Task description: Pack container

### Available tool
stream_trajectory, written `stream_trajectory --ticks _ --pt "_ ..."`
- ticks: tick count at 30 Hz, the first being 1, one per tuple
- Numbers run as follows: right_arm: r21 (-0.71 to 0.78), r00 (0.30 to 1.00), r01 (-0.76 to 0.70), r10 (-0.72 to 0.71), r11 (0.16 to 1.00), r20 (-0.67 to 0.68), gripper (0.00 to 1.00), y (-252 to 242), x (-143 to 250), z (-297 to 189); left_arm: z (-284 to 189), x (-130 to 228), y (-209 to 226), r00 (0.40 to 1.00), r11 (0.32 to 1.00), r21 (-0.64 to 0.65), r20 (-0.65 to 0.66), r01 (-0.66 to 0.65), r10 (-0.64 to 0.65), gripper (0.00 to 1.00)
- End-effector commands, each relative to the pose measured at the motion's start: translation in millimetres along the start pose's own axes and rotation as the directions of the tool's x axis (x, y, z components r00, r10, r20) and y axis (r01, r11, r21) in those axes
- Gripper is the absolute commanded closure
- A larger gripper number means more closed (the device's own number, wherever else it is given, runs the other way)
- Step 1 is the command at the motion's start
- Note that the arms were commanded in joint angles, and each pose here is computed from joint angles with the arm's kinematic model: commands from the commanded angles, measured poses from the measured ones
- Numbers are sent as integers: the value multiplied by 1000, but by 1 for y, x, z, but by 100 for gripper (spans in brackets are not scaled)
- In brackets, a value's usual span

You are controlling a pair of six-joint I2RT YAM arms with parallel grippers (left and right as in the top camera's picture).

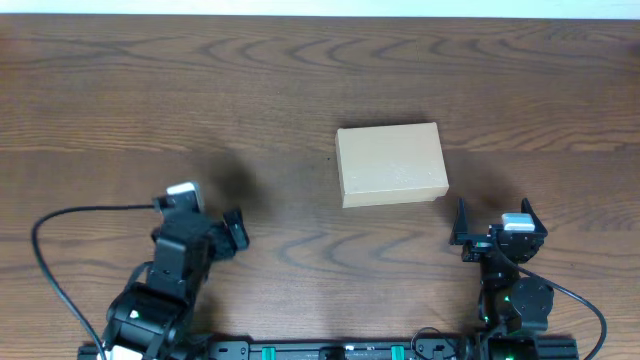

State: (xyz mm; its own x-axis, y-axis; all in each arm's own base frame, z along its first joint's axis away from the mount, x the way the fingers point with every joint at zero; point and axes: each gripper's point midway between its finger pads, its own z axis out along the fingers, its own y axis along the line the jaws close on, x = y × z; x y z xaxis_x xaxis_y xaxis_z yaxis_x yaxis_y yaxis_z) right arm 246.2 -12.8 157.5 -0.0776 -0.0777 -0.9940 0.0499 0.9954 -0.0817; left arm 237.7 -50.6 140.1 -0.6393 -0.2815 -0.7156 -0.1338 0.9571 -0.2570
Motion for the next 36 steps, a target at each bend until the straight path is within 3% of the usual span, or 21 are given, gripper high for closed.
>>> stream_trajectory --ticks 1,9,14,19,28,36 --pt "-7 1000 10 -10 1000 0 1 1 1 0 -8 -41 2 971 985 -26 168 -169 171 5" --pt "-7 1000 10 -10 1000 0 1 1 1 0 -34 -76 5 888 944 -17 332 -331 317 5" --pt "-7 1000 10 -10 1000 0 1 1 1 0 -54 -85 22 829 925 -97 417 -368 373 5" --pt "-7 1000 10 -10 1000 0 1 1 1 0 -59 -77 33 795 937 -122 501 -327 343 5" --pt "-7 1000 10 -10 1000 0 1 1 1 0 -48 -81 27 715 973 -16 676 -231 181 5" --pt "-7 1000 10 -10 1000 0 1 1 1 0 -39 -72 19 706 970 35 692 -241 151 5"
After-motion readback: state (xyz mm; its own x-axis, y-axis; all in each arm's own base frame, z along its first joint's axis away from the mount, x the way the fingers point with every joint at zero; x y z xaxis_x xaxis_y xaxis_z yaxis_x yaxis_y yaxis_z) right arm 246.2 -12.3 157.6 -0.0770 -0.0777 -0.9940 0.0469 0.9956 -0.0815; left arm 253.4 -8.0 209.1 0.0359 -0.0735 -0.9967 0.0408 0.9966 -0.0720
